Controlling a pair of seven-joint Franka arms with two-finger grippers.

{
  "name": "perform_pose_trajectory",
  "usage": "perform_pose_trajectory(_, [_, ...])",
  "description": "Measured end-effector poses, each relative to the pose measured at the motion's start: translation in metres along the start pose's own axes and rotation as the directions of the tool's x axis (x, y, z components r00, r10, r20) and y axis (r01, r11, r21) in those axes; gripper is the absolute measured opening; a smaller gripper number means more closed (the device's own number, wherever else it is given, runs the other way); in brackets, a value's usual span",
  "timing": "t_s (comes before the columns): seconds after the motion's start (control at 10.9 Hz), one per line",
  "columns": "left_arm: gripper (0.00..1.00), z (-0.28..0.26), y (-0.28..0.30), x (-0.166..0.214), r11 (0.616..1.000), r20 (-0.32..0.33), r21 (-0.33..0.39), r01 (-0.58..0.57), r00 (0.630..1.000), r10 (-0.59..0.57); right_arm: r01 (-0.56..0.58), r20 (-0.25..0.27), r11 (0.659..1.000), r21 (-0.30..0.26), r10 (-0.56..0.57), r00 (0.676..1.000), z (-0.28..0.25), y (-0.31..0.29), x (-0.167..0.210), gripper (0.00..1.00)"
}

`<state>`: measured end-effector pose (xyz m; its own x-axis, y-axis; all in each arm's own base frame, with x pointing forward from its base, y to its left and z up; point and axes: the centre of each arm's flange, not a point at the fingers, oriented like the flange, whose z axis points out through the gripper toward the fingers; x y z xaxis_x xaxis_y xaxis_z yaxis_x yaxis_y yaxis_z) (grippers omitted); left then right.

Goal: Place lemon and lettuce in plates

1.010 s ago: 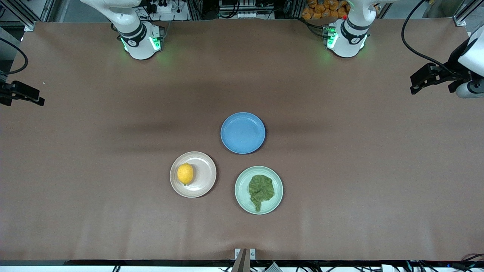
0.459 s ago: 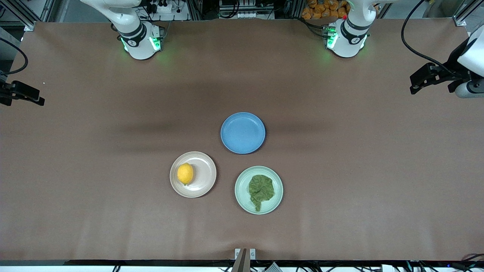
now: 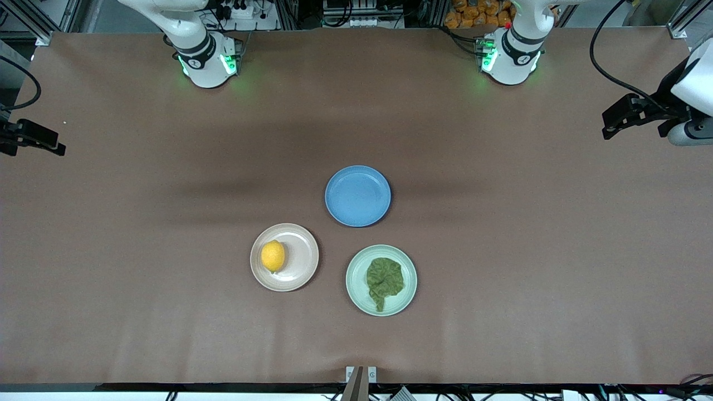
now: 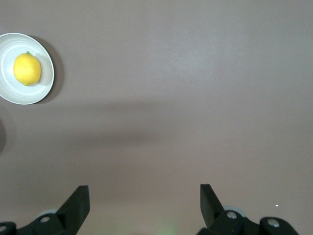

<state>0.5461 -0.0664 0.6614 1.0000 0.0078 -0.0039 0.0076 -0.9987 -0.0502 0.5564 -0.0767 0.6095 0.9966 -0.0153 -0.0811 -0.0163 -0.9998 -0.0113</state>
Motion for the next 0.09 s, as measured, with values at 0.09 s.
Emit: perform_pose_trajectory(0.09, [1.0,0.0002,0.0007,0.0001,1.0,0.0,0.0,-0.001,1.0,0.001,0.0,0.0,1.0,0.0,0.0,1.0,0.0,0.0,0.0,1.0])
